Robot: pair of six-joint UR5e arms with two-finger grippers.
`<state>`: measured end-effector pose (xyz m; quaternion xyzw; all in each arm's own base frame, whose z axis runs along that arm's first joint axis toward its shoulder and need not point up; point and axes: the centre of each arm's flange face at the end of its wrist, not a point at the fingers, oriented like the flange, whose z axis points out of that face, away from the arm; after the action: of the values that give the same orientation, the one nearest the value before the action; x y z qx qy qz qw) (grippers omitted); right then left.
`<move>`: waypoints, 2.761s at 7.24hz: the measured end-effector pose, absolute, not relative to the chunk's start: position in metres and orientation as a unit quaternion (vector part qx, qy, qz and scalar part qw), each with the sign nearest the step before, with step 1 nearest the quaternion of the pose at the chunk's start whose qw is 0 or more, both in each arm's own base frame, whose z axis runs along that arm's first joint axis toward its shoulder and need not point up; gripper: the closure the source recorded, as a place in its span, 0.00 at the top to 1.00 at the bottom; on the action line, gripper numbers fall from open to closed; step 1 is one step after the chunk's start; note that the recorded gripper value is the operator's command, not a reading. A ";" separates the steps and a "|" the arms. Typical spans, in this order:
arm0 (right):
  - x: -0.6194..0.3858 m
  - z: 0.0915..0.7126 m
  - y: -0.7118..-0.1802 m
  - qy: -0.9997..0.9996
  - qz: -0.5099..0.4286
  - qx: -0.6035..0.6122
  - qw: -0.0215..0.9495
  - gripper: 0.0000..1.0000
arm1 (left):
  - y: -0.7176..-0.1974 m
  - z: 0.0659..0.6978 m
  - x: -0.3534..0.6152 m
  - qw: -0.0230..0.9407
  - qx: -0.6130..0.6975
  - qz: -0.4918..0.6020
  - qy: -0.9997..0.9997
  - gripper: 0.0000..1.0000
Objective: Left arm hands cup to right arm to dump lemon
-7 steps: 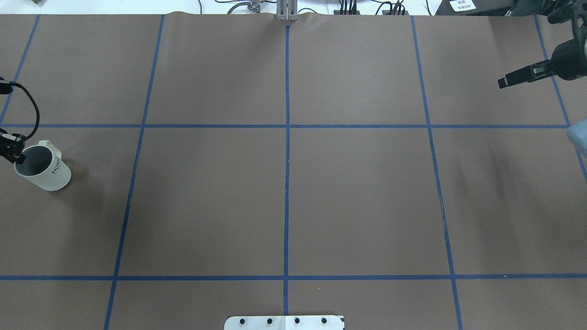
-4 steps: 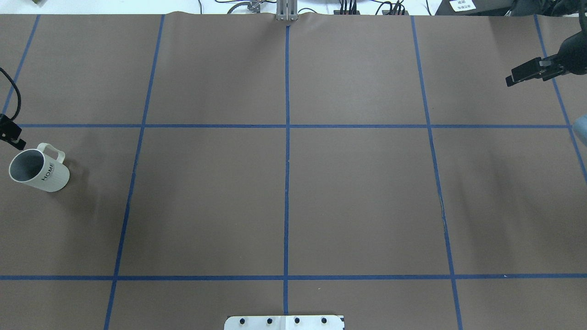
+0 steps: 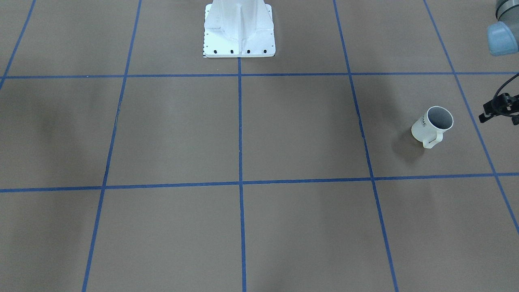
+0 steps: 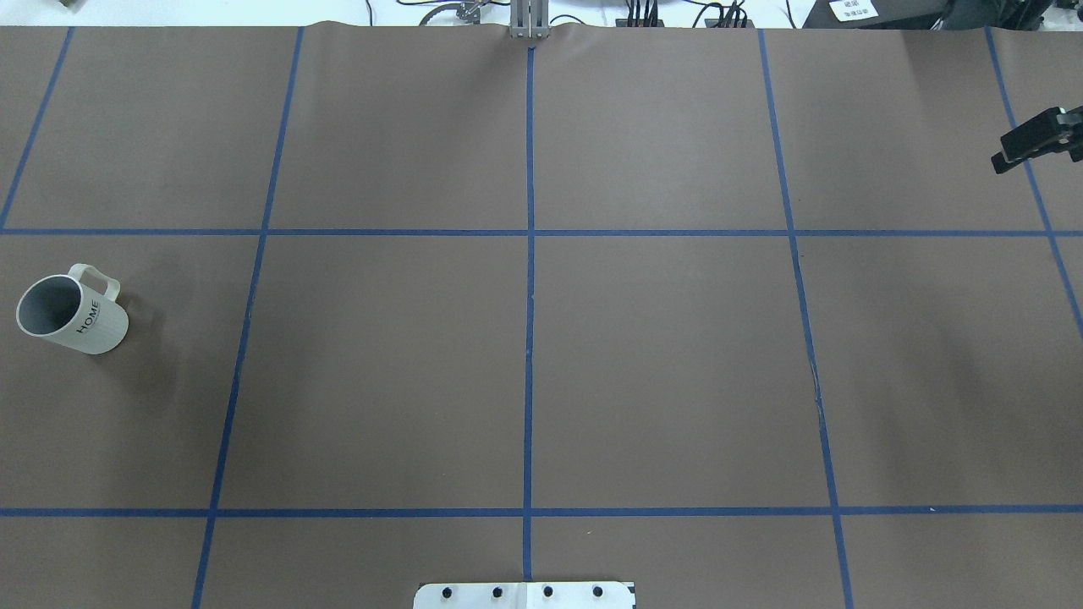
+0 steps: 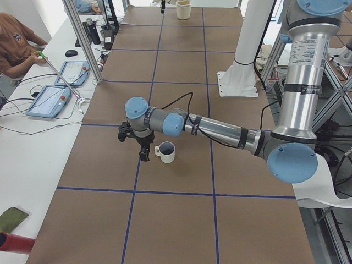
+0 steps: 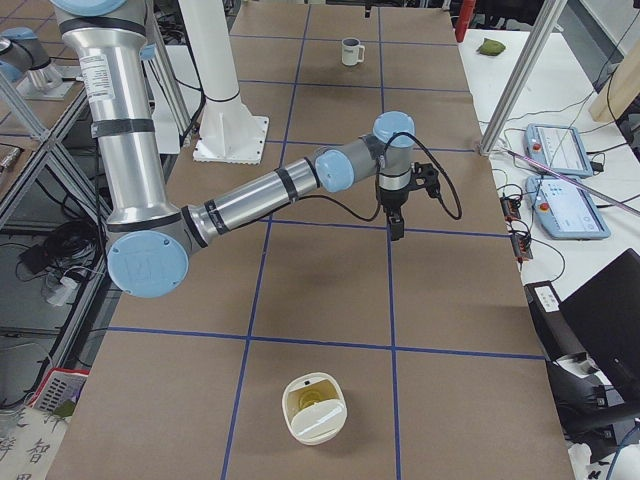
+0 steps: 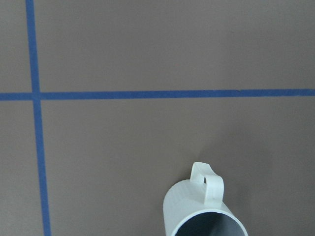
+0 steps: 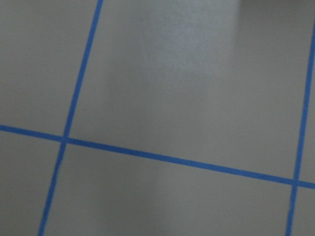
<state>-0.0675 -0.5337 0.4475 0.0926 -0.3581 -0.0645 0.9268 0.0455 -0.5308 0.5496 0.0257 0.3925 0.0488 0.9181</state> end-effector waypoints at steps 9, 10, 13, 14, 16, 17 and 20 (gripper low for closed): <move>0.021 0.591 -0.423 -0.408 -0.120 0.018 0.905 1.00 | -0.555 0.608 -0.042 0.925 0.030 0.032 0.377 1.00; 0.021 0.591 -0.422 -0.414 -0.117 0.018 0.903 1.00 | -0.561 0.601 -0.041 0.926 0.019 0.020 0.377 1.00; 0.022 0.591 -0.431 -0.415 -0.113 0.019 0.903 1.00 | -0.565 0.591 -0.041 0.925 -0.026 -0.009 0.378 1.00; 0.021 0.587 -0.436 -0.414 -0.114 0.023 0.903 1.00 | -0.564 0.594 -0.041 0.925 -0.032 -0.012 0.378 1.00; 0.021 0.583 -0.456 -0.407 -0.107 0.025 0.907 1.00 | -0.551 0.607 -0.042 0.923 -0.040 -0.016 0.381 1.00; 0.021 0.586 -0.466 -0.406 -0.101 0.021 0.908 1.00 | -0.523 0.619 -0.044 0.918 -0.038 -0.015 0.396 1.00; 0.030 0.593 -0.469 -0.406 -0.090 0.019 0.909 1.00 | -0.493 0.613 -0.042 0.906 -0.015 -0.005 0.422 1.00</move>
<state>0.0296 -0.4690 0.5926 0.0190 -0.4061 -0.0900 0.9092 -0.0416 -0.4931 0.6129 -0.0146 0.4220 -0.0053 0.9065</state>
